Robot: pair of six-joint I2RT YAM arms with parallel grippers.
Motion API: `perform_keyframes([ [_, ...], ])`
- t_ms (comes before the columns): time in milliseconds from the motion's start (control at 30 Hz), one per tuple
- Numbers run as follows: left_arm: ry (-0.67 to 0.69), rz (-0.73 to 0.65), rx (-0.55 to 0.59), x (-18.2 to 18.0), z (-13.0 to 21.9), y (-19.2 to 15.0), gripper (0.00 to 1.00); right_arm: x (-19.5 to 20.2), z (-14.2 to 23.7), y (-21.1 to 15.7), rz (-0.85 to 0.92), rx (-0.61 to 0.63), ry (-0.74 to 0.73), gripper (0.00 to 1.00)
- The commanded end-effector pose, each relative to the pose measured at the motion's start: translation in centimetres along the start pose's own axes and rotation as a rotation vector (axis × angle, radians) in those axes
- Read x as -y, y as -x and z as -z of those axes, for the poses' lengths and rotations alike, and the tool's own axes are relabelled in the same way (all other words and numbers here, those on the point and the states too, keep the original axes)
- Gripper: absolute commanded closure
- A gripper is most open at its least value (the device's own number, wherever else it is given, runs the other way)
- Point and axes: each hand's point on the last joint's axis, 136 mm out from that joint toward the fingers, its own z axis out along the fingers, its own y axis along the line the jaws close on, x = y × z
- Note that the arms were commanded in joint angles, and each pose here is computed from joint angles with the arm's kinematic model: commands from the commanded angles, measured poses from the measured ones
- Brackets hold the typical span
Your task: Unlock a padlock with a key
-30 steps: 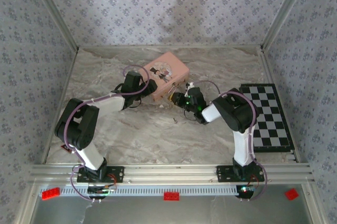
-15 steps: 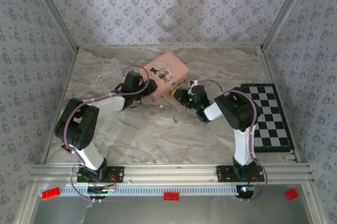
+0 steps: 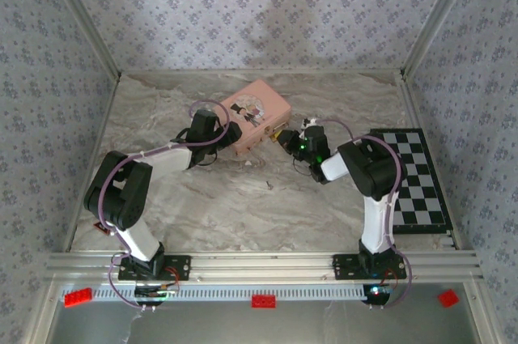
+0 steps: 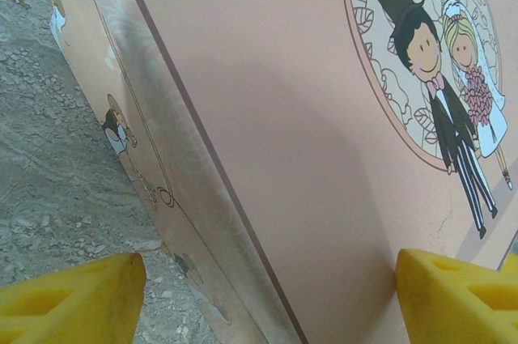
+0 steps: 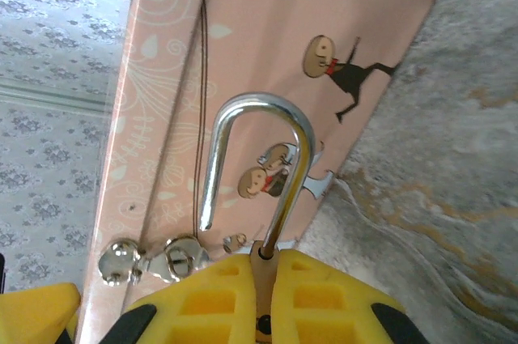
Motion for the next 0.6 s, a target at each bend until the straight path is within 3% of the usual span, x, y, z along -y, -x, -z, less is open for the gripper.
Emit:
perform_keyframes([
  [0, 0.104, -0.015, -0.073, -3.4, 0.3, -2.5, 0.20, -0.1, 1.5, -0.4, 0.068, -0.035, -0.033, 0.91],
  [367, -0.043, -0.147, 0.010, -1.1, 4.9, -0.9, 0.13, 1.9, 6.8, -5.7, 0.205, -0.278, -0.141, 0.91],
  [567, -0.042, -0.173, 0.199, -4.0, 9.8, -0.5, 0.09, 3.0, 9.8, -7.7, 0.284, -0.410, -0.230, 0.90],
])
